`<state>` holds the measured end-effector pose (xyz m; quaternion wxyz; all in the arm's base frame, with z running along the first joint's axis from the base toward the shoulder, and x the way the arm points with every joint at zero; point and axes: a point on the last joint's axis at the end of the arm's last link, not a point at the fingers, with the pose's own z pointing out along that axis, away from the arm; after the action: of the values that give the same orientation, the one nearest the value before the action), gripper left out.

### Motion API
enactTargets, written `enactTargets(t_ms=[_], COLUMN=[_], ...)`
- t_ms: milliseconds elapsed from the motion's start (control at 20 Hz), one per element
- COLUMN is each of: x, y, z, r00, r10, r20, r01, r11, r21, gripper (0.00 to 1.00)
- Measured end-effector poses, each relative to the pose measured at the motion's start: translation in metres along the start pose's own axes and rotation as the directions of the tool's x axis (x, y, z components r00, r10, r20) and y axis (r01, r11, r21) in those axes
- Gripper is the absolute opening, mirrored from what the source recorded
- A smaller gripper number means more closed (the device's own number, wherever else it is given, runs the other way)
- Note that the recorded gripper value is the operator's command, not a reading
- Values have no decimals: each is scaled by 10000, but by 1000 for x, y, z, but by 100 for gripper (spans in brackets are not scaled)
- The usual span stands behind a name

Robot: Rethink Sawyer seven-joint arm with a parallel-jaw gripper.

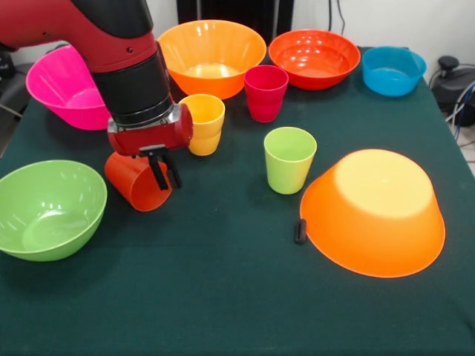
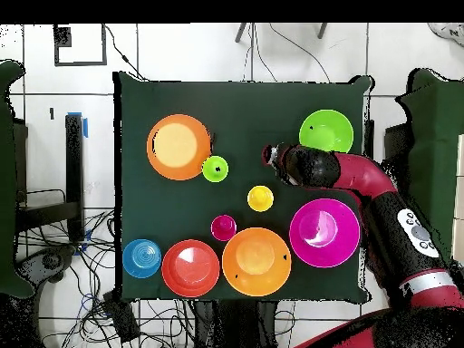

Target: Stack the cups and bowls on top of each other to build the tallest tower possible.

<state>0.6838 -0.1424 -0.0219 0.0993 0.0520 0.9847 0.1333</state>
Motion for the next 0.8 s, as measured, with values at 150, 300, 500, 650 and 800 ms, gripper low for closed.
enactTargets(t_ms=[150,300,500,650,800], x=[-1,-1,0,0,1], y=[2,2,-1,-4,-8], z=[1,1,1,0,0], r00=[10000,10000,10000,9999,9998], r10=[-1,20,67,121,180], r20=[22,29,37,46,55], r01=[2,-19,-67,-121,-180], r11=[10000,9999,9999,9999,9998], r21=[-70,-106,-108,-107,-106], gripper=[0,0,0,0,0])
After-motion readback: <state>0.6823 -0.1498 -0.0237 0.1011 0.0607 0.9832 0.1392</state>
